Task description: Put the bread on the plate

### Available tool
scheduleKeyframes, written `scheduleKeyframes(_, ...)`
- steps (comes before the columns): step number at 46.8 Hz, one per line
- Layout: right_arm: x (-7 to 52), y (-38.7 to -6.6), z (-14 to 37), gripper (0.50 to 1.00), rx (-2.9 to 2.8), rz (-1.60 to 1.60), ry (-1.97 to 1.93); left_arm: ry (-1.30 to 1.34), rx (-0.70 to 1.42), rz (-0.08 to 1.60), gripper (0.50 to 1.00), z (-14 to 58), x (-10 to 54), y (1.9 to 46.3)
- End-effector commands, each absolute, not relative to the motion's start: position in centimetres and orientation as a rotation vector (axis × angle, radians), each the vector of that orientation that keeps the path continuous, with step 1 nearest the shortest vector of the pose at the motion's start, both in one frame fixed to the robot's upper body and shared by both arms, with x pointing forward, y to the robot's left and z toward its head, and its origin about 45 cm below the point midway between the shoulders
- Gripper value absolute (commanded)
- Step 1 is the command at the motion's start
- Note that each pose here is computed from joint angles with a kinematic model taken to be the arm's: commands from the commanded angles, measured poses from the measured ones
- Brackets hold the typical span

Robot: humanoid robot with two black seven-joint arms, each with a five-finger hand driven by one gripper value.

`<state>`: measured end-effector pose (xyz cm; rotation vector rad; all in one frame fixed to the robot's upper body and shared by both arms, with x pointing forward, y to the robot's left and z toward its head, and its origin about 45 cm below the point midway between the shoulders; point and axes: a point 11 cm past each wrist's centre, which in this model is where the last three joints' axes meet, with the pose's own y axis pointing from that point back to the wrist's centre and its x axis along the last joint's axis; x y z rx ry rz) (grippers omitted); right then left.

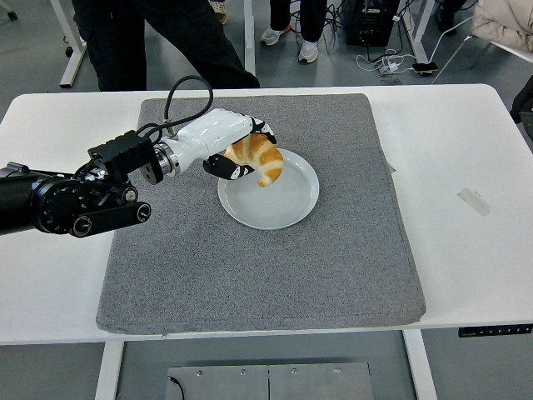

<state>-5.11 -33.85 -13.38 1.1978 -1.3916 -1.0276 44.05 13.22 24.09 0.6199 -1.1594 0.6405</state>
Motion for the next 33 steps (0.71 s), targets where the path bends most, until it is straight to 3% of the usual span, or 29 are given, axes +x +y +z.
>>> scheduleKeyframes(1,-5.1,-33.8,-13.4,1.000,1.198,-1.028,-1.392,-1.158,0.626,0.642,0.500,23.7,44.1,13.2)
scheduleKeyframes(33,-5.1,-33.8,-13.4,1.000,1.198,-1.028,-1.392,-1.141,0.680,0.605,0.500,19.4,43.5,12.3)
